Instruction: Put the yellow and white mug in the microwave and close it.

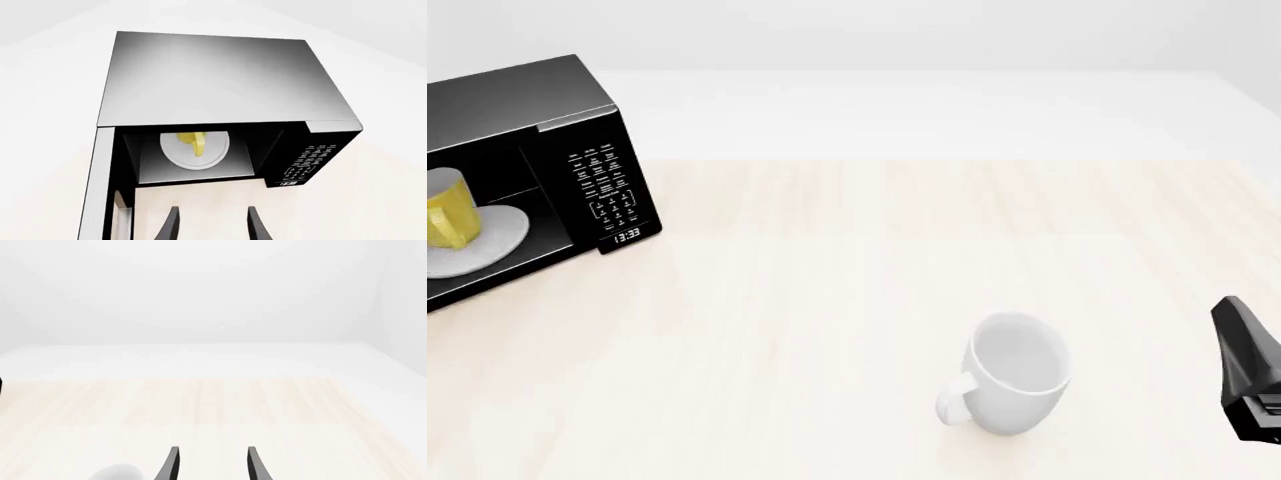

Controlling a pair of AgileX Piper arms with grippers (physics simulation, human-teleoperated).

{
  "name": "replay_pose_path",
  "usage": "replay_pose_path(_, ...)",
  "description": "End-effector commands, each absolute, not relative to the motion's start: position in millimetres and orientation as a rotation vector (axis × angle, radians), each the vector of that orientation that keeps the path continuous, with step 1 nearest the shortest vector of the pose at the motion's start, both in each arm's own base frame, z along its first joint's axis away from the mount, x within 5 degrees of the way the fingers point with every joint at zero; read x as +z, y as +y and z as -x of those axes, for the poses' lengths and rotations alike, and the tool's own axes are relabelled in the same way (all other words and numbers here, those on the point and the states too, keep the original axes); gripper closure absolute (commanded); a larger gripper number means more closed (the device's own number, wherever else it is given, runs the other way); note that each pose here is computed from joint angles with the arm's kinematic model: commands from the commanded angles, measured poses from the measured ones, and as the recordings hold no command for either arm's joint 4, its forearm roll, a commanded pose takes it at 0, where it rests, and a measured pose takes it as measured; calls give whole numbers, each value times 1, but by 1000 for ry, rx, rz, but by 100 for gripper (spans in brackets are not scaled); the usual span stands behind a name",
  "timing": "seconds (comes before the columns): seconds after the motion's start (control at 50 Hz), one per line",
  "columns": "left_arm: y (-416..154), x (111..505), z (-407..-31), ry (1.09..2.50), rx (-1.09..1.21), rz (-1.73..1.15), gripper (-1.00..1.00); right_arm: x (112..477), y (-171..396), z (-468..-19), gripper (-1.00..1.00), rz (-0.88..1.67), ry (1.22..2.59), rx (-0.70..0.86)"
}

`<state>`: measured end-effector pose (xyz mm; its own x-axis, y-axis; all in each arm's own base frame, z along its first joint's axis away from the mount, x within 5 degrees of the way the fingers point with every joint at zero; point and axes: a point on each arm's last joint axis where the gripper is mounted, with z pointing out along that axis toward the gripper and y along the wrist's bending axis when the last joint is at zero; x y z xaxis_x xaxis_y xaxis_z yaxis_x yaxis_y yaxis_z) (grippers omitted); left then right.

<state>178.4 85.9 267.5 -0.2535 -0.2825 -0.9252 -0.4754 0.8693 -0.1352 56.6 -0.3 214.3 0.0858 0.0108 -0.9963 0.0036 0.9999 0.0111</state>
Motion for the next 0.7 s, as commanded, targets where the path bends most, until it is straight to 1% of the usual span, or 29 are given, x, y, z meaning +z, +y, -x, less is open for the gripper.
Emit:
replay_pose_path(0.02, 73, 291, -155, 1812, 201, 545, -100, 214, 0, -57, -100, -12, 1485, 5)
replay_pose_path(0.22, 61, 323, -133, 1759, 197, 521, -100, 214, 0, -57, -100, -11, 1485, 5)
replay_pose_path(0.28, 61, 325, -132, 1759, 195, 533, -100, 214, 0, -57, -100, -12, 1485, 5)
replay_pose_path(0.4, 55, 343, -121, 1726, 196, 518, -100, 214, 0, -57, -100, -12, 1485, 5)
replay_pose_path(0.7, 50, 374, -108, 1674, 206, 502, -100, 214, 0, -57, -100, -12, 1485, 5)
